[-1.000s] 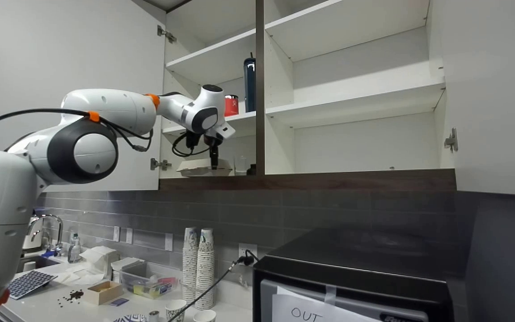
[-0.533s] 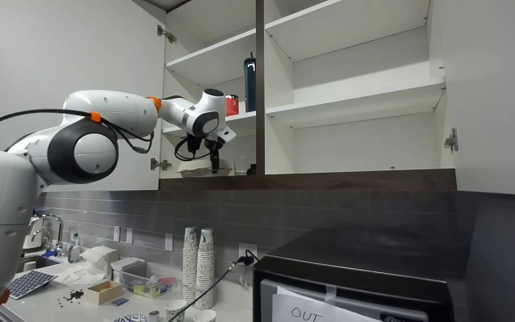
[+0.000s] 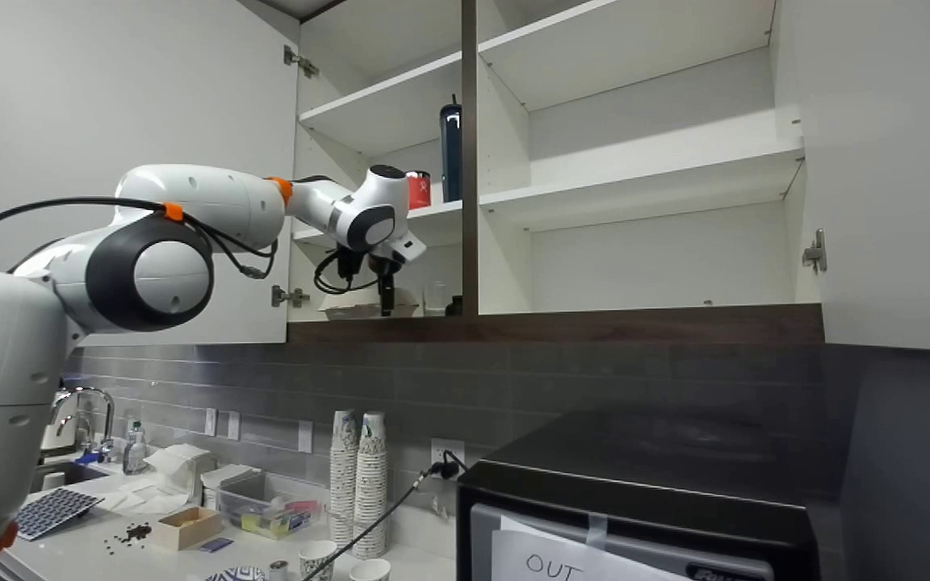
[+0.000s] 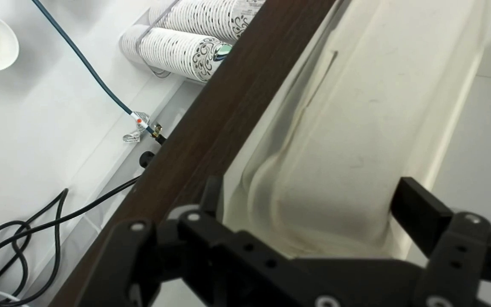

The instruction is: Put the carton box on the counter top

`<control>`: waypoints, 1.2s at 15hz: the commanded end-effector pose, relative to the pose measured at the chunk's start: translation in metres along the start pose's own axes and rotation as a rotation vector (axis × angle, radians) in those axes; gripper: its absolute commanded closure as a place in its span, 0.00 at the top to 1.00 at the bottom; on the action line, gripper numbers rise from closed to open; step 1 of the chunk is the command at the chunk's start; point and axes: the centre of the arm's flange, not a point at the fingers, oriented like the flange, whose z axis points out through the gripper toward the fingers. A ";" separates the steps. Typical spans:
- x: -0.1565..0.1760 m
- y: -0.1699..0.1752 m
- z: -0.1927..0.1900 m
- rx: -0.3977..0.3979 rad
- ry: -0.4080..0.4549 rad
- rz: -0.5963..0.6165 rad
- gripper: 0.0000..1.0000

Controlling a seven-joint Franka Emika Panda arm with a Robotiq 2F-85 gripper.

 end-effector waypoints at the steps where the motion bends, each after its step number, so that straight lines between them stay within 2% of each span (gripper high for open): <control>1: -0.004 0.006 0.008 0.014 -0.022 0.029 1.00; 2: -0.003 0.005 0.008 0.021 -0.025 0.037 1.00; 3: -0.003 0.005 0.008 0.024 -0.027 0.045 0.75; 4: -0.003 0.005 0.008 0.030 -0.026 0.052 0.74; 8: -0.001 0.003 0.006 0.056 -0.015 0.086 0.46; 13: 0.001 0.003 0.000 0.087 -0.038 0.124 0.38; 18: 0.002 0.006 -0.011 0.137 -0.087 0.170 0.38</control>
